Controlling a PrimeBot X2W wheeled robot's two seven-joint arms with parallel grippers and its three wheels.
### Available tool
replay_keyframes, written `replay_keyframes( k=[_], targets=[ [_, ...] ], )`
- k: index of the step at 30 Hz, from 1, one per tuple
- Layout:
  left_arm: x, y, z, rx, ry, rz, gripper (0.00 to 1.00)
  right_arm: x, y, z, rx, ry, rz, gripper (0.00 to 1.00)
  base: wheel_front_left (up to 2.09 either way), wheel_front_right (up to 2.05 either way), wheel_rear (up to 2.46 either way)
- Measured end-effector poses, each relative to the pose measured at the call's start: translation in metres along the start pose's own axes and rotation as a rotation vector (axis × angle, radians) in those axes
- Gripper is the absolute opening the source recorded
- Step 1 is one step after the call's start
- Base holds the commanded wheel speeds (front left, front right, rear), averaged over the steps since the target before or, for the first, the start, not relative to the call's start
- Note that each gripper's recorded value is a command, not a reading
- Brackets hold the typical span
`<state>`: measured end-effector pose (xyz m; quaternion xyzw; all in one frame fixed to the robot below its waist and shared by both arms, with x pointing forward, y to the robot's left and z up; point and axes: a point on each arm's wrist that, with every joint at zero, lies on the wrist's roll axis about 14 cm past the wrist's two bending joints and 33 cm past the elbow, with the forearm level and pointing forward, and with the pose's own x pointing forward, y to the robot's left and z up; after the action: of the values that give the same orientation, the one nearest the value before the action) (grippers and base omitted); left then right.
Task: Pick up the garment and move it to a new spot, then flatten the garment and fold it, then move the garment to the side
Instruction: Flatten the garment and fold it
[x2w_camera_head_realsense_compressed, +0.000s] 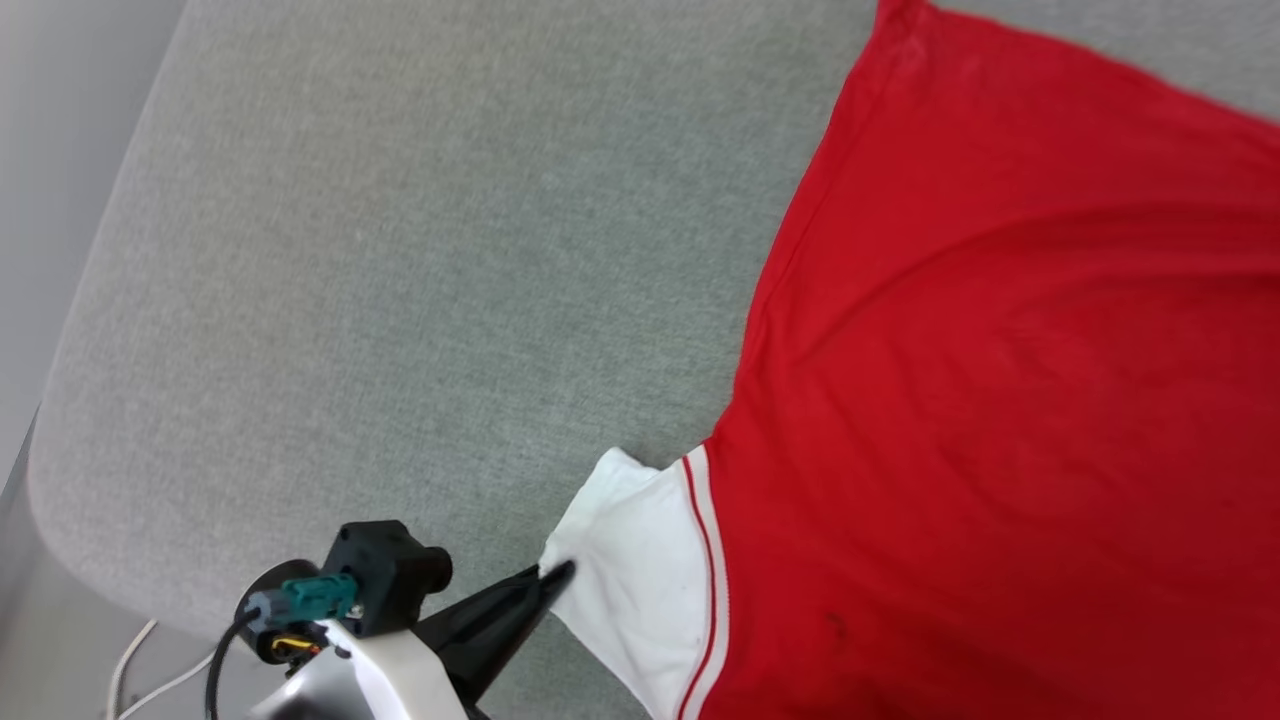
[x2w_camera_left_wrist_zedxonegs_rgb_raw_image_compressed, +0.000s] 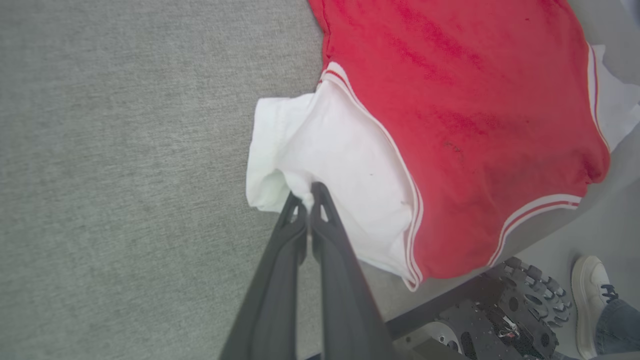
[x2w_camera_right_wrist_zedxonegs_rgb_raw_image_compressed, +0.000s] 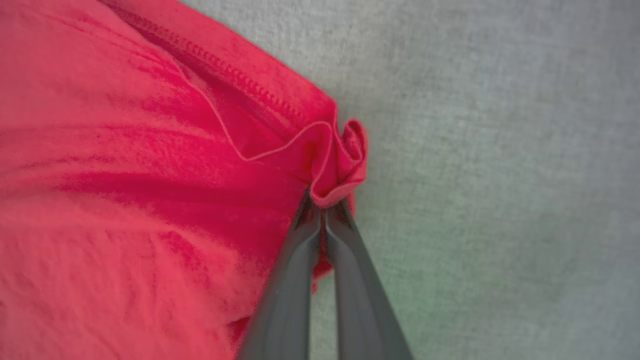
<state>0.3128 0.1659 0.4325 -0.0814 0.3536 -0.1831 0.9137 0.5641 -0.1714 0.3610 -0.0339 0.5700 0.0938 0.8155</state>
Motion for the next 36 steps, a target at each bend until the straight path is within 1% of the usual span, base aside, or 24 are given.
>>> replay_keyframes(
  k=[5, 9, 14, 21, 26, 29, 34, 35, 36],
  targets=[
    [-0.008, 0.002, 0.007, -0.018, -0.059, 0.018, 0.00, -0.025, -0.007, -0.041, 0.068, 0.012, 0.022, 0.00, 0.00, 0.00, 0.00],
    [-0.011, -0.004, 0.012, -0.014, -0.091, 0.000, 0.00, -0.048, -0.016, -0.073, 0.100, 0.007, 0.015, 0.00, 0.00, 0.00, 0.00],
    [-0.013, -0.014, 0.016, -0.025, -0.130, -0.019, 0.00, -0.081, -0.023, -0.101, 0.138, -0.055, 0.015, 0.00, 0.00, 0.00, 0.00],
    [-0.016, -0.030, 0.018, -0.002, -0.157, -0.056, 0.00, -0.121, -0.039, -0.160, 0.165, -0.069, -0.031, 0.00, 0.00, 0.00, 0.00],
    [-0.018, -0.037, 0.023, 0.010, -0.185, -0.068, 0.00, -0.135, -0.037, -0.202, 0.219, -0.056, -0.021, 0.00, 0.00, 0.00, 0.00],
    [-0.019, -0.041, 0.024, 0.011, -0.190, -0.078, 0.00, -0.136, -0.034, -0.226, 0.245, -0.033, -0.014, 0.00, 0.00, 0.00, 0.00],
    [-0.018, -0.044, 0.025, 0.014, -0.193, -0.083, 0.00, -0.134, -0.031, -0.240, 0.231, -0.018, -0.019, 0.00, 0.00, 0.00, 0.00],
    [-0.018, -0.044, 0.026, 0.014, -0.194, -0.086, 0.00, -0.134, -0.030, -0.239, 0.230, -0.024, -0.014, 0.17, 0.00, 0.00, 0.00],
    [-0.018, -0.045, 0.026, 0.014, -0.192, -0.088, 0.00, -0.133, -0.029, -0.236, 0.228, -0.036, -0.008, 0.17, 0.00, 0.00, 0.00]
  ],
)
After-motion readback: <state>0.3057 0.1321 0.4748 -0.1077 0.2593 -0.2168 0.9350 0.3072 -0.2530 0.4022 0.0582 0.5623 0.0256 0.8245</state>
